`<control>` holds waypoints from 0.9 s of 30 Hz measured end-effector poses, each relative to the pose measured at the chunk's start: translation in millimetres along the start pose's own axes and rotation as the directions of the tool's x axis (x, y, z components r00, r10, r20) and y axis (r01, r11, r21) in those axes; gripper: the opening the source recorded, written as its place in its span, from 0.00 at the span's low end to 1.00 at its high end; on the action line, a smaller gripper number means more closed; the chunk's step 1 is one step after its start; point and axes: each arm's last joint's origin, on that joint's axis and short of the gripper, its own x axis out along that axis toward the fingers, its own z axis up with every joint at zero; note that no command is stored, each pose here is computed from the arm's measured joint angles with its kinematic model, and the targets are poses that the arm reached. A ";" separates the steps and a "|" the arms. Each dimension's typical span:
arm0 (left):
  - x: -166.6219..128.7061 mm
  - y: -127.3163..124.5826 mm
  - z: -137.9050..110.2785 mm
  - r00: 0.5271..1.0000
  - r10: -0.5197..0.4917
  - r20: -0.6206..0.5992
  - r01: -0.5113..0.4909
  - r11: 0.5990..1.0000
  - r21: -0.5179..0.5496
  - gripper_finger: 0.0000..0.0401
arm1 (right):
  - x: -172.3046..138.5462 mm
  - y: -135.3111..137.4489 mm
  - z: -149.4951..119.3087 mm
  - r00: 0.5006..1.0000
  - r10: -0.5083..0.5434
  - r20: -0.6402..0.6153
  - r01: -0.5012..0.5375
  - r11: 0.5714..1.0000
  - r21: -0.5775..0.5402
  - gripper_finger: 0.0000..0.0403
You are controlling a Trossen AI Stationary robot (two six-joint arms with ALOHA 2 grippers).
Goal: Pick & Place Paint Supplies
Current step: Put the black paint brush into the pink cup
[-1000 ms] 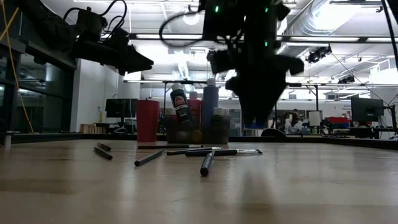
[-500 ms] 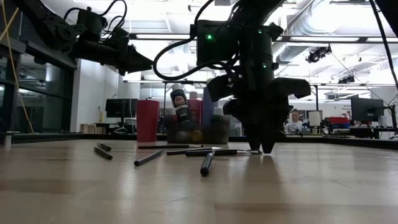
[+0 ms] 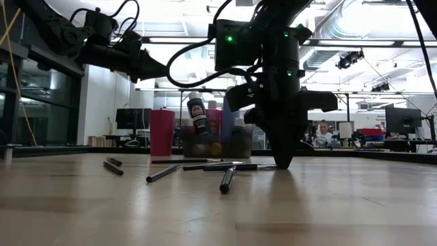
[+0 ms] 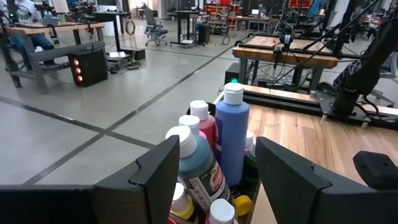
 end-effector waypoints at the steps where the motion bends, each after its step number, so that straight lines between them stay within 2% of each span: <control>1: 0.0 0.0 0.0 1.000 0.000 0.000 0.000 1.000 0.000 0.52 | 0.2 0.8 0.1 1.000 0.000 0.000 0.000 1.000 0.008 0.06; 3: 0.0 0.0 0.0 1.000 0.000 0.000 0.000 1.000 0.000 0.52 | 0.1 1.8 0.5 1.000 0.001 0.002 -0.001 1.000 0.026 0.02; 9: 0.0 -0.1 0.2 1.000 -0.004 0.002 0.004 1.000 0.001 0.52 | -7.7 2.1 -0.7 1.000 0.009 0.019 -0.011 0.993 0.121 0.01; 14: 0.3 -1.7 5.6 0.996 -0.076 0.036 0.075 0.997 0.026 0.52 | -30.1 7.7 -6.2 0.995 0.082 0.059 -0.091 0.980 0.179 0.01; 19: 3.0 -1.5 22.2 0.986 -0.154 0.070 0.149 0.986 0.074 0.52 | -58.2 10.2 -13.3 0.983 0.147 0.109 -0.170 0.951 0.260 0.01; 21: 3.7 -1.9 29.2 0.977 -0.198 0.084 0.189 0.976 0.107 0.52 | -68.1 9.3 -17.3 0.970 0.204 0.129 -0.236 0.918 0.318 0.01; 23: 4.3 -2.2 36.9 0.966 -0.238 0.099 0.223 0.964 0.145 0.52 | -80.6 7.2 -19.8 0.944 0.281 0.175 -0.328 0.862 0.386 0.01; 25: 4.8 -2.6 43.8 0.955 -0.275 0.110 0.251 0.949 0.190 0.52 | -88.1 4.2 -22.7 0.907 0.371 0.201 -0.422 0.782 0.460 0.01; 27: 5.9 -4.4 49.8 0.945 -0.305 0.120 0.271 0.932 0.240 0.52 | -94.2 -0.7 -24.6 0.857 0.459 0.234 -0.508 0.679 0.530 0.01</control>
